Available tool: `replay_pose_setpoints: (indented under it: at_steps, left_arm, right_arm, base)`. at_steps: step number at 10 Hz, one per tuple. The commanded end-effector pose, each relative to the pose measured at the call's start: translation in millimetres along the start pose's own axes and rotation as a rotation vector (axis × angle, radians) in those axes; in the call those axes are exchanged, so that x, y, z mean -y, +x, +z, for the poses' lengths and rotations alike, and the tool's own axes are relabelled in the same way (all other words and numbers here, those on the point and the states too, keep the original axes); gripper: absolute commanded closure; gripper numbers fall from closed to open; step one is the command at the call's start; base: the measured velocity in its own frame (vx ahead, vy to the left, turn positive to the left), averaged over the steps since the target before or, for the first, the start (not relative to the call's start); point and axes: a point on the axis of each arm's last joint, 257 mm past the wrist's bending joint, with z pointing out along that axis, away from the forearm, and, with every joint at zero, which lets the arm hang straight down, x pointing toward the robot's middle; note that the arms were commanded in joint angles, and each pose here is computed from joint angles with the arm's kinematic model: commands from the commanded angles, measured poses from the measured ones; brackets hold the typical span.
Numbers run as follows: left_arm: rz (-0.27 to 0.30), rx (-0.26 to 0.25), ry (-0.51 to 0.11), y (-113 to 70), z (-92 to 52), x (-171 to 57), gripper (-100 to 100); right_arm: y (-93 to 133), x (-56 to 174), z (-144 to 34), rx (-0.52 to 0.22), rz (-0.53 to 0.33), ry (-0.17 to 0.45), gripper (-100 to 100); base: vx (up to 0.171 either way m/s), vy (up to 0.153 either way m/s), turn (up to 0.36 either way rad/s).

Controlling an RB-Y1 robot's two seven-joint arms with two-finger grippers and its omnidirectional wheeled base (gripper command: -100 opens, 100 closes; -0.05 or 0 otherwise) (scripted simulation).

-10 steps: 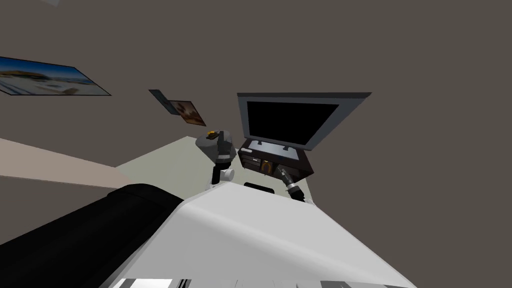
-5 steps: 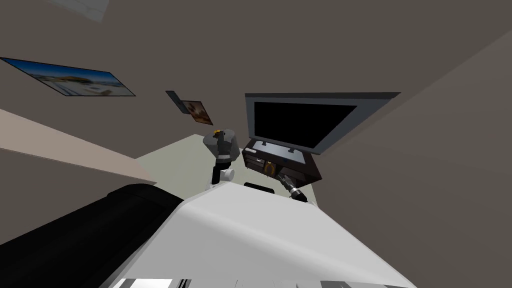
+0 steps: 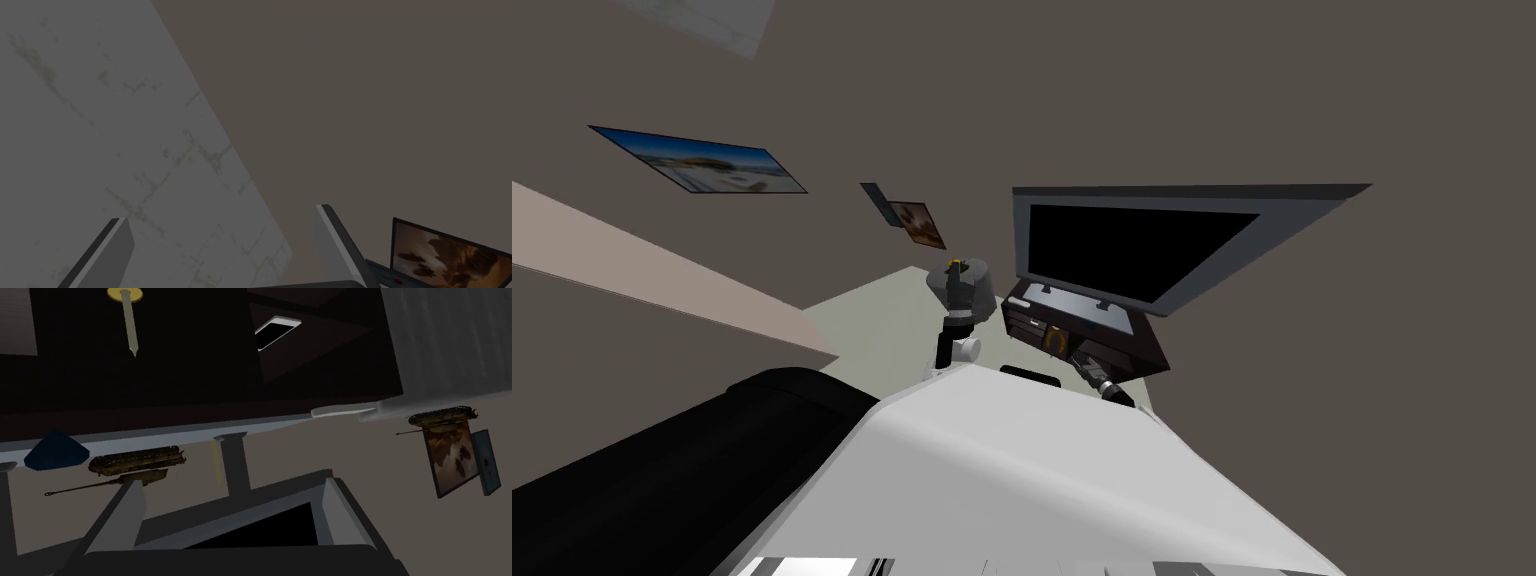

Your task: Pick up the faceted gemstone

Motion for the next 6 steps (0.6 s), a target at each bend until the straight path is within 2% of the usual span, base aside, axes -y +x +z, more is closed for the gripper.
replay_pose_setpoints:
  at_steps: [1, 2, 3, 5, 6]
  left_arm:
    - [0.000, 0.000, 0.000, 0.0, 0.0, 0.0, 0]
    - [0.000, 0.000, 0.000, 0.0, 0.0, 0.0, 0]
    - [0.000, 0.000, 0.000, 0.0, 0.0, 0.0, 0]
    - [0.000, 0.000, 0.000, 0.0, 0.0, 0.0, 0]
    - [0.000, 0.000, 0.000, 0.0, 0.0, 0.0, 0]
  right_arm:
    - [16.4, 13.7, -3.9, -0.039, -0.043, 0.021, -100]
    - [31.3, 34.2, -9.9, -0.096, -0.125, 0.048, -100]
    - [33.4, 35.9, -10.6, -0.100, -0.125, 0.052, -100]
    - [55.9, 80.2, -26.0, -0.207, -0.286, 0.106, -100]
    - [59.5, 83.7, -27.9, -0.216, -0.286, 0.112, -100]
  base:
    - [0.033, 0.048, 0.062]
    - [0.040, 0.057, 0.120]
    - [0.040, 0.040, 0.066]
    - [0.063, 0.059, 0.135]
    - [0.075, 0.057, 0.059]
